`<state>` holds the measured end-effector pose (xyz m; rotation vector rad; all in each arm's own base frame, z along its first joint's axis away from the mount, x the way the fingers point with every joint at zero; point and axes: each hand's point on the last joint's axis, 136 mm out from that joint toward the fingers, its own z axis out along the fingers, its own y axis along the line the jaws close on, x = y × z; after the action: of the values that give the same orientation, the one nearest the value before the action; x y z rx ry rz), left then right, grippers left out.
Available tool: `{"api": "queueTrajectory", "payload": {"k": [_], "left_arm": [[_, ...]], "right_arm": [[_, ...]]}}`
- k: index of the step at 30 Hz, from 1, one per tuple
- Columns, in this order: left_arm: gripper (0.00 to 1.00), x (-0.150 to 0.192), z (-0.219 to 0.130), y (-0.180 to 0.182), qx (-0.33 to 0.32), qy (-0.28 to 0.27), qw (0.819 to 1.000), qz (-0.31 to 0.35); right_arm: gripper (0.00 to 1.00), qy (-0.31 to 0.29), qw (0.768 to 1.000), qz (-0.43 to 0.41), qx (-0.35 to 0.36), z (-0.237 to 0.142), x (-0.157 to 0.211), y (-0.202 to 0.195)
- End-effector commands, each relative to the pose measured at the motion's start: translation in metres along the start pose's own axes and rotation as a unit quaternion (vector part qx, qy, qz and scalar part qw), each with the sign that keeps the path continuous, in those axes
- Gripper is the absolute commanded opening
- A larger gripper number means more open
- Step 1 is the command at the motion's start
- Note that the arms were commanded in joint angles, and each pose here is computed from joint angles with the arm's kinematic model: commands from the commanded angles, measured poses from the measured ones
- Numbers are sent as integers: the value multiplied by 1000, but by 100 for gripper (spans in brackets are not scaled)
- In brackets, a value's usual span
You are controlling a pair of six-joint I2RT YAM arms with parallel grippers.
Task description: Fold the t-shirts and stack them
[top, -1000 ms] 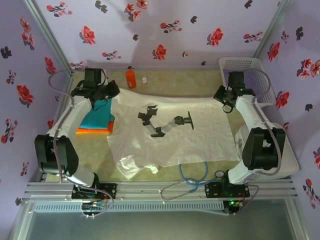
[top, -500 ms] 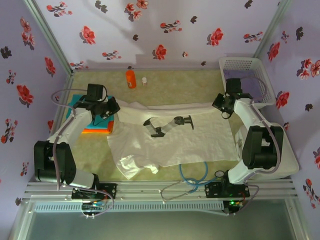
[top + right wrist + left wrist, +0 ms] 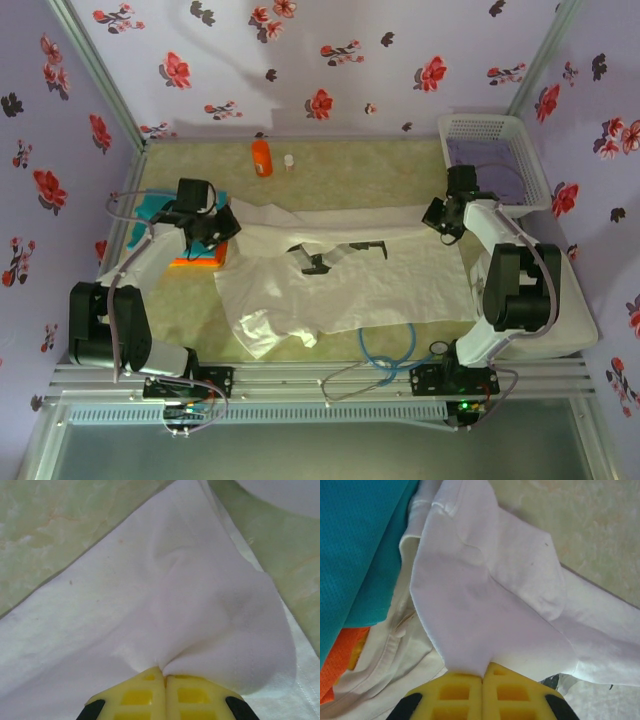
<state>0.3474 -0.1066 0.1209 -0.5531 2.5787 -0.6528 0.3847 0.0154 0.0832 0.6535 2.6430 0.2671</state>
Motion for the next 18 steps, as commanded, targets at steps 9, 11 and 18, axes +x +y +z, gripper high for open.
{"api": "queueTrajectory", "payload": {"k": [9,11,18], "left_arm": [[50,4,-24,11,-50,9,998,26],[50,-3,-30,3,-44,1,999,31],[50,-6,-31,-11,-32,10,998,48]], "right_arm": [[43,-22,1000,9,1,-31,-13,3],[48,-32,999,9,-2,-39,-18,6],[54,-13,1000,12,-17,-26,-22,15]]}}
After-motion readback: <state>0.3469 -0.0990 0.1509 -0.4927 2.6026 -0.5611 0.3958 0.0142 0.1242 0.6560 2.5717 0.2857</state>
